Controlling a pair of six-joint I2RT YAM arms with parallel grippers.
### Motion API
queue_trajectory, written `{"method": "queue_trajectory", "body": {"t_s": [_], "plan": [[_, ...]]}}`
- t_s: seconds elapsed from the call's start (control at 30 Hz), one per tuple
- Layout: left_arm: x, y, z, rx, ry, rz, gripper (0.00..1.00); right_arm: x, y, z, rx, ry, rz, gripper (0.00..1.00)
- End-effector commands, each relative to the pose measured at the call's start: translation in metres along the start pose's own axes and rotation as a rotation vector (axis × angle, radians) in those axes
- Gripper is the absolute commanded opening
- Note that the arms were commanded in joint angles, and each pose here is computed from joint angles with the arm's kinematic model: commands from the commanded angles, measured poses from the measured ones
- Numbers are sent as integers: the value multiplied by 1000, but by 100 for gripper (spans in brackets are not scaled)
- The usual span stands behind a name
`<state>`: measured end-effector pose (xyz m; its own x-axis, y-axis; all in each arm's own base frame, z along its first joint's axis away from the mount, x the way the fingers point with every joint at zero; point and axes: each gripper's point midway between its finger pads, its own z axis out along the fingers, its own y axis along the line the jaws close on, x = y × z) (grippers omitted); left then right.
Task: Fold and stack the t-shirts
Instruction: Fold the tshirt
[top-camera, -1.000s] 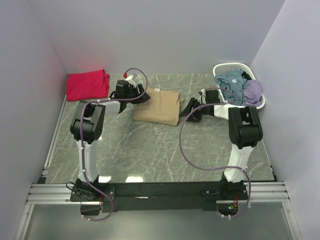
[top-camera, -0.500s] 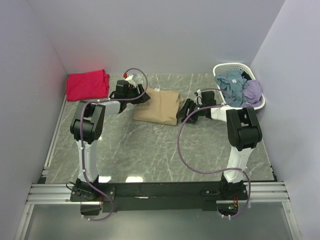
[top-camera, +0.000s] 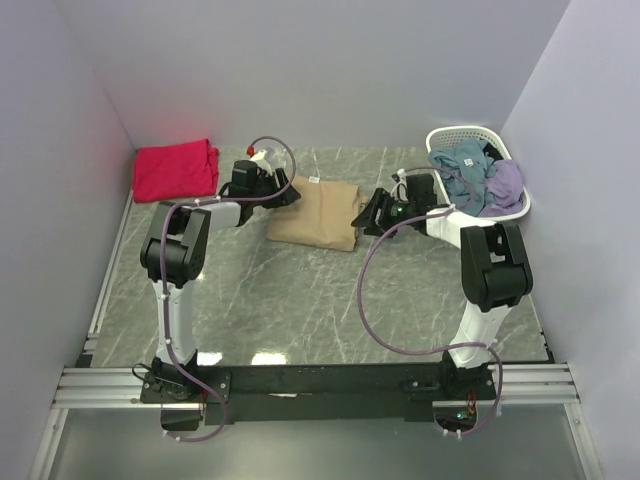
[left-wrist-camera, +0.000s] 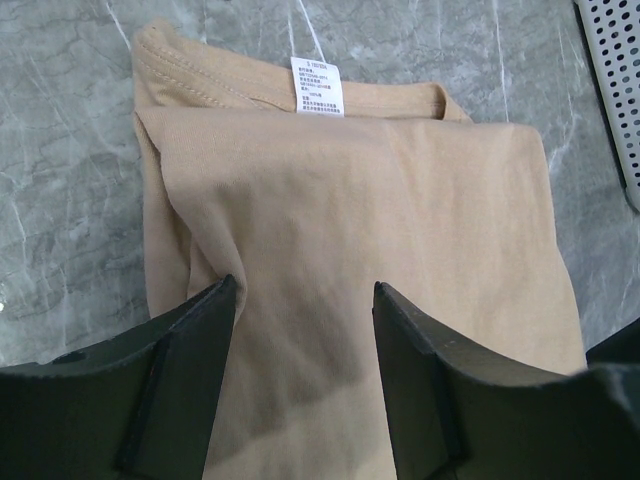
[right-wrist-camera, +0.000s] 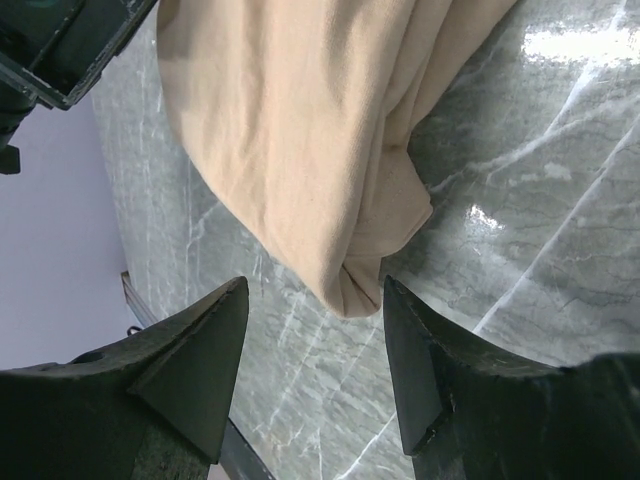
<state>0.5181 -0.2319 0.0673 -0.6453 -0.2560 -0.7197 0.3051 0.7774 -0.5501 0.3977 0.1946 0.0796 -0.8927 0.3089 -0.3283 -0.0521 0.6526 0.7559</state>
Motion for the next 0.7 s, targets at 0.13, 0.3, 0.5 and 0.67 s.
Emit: {"method": "queue_trajectory", "body": {"t_s": [0.13, 0.3, 0.5, 0.67], "plan": [[-24, -18, -10, 36, -51, 17, 62, -7, 3, 15, -15, 5, -22, 63], [-25, -18, -10, 36, -51, 17, 62, -8, 4, 22, -19, 14, -22, 63], [-25, -18, -10, 35, -50, 19, 62, -8, 7, 37, -37, 28, -34, 61], [-23, -16, -9, 31, -44, 20, 62, -4, 18, 44, -60, 49, -50, 51]]}}
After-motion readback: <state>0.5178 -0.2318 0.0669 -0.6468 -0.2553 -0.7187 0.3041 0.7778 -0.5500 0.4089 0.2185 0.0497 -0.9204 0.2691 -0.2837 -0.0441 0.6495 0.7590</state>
